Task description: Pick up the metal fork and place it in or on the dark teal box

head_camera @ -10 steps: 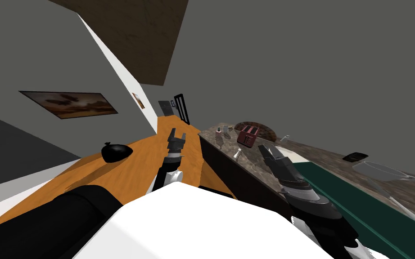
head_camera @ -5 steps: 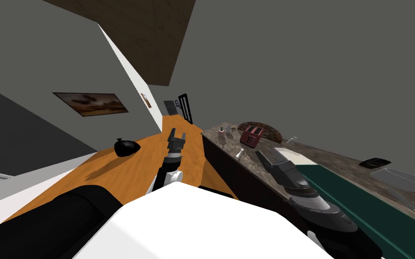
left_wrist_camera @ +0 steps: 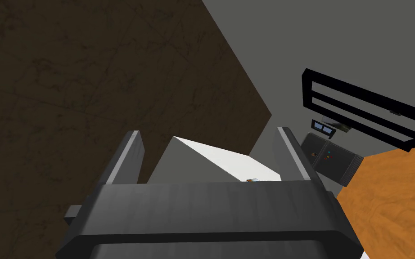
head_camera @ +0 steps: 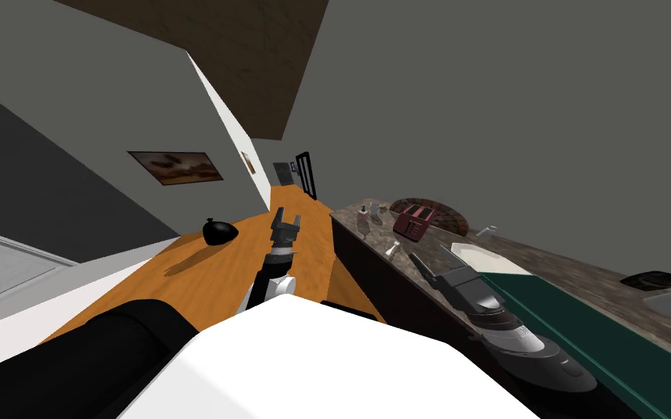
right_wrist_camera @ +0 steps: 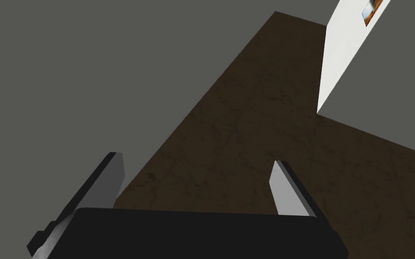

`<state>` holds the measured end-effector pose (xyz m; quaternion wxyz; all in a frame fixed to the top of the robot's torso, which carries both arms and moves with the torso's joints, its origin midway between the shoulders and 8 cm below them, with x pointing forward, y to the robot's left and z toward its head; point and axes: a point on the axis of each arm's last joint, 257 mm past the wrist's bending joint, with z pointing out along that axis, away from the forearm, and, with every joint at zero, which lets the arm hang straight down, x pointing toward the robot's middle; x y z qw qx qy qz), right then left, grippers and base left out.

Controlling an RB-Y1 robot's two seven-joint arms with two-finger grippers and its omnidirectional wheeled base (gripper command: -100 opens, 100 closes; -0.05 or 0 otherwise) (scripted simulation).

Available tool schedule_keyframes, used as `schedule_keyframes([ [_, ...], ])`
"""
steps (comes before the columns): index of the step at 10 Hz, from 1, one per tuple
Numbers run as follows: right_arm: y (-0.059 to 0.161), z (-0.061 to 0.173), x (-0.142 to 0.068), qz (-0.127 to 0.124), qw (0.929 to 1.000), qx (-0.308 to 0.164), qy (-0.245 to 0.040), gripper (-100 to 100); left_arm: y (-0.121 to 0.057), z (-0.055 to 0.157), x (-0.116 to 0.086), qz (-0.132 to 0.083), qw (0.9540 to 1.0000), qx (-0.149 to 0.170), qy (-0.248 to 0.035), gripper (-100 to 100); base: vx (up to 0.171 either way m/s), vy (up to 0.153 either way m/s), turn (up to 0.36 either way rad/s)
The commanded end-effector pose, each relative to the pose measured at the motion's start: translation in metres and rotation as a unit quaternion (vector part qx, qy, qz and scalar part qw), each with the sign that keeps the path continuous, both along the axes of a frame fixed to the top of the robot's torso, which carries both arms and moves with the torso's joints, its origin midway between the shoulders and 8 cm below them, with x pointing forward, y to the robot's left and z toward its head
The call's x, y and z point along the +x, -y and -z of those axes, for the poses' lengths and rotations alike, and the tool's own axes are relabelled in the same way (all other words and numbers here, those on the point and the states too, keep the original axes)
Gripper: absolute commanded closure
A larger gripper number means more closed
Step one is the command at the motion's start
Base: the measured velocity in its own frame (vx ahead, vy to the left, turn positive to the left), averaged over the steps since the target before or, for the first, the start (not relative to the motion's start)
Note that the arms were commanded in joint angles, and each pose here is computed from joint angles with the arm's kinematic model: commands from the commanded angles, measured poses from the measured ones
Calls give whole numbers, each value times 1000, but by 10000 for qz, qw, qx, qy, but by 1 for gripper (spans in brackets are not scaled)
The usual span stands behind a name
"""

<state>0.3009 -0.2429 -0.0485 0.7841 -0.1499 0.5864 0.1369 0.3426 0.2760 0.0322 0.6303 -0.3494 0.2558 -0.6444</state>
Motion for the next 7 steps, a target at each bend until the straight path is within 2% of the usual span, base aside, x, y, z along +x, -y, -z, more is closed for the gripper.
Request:
schedule_keyframes([
  [1, 2, 14, -6, 19, 9988, -474, -115, -100, 0, 0, 0, 0, 10000, 0, 0, 0, -26, -3, 157],
  [4, 4, 32, -10, 44, 9939, -1071, -276, -100, 0, 0, 0, 0, 10000, 0, 0, 0, -16, -6, 142],
  [6, 8, 48, -15, 36, 9872, -1538, -422, -100, 0, 0, 0, 0, 10000, 0, 0, 0, -6, -10, 169],
  [7, 11, 58, -21, -4, 9814, -1844, -535, -100, 0, 0, 0, 0, 10000, 0, 0, 0, -2, -11, 215],
])
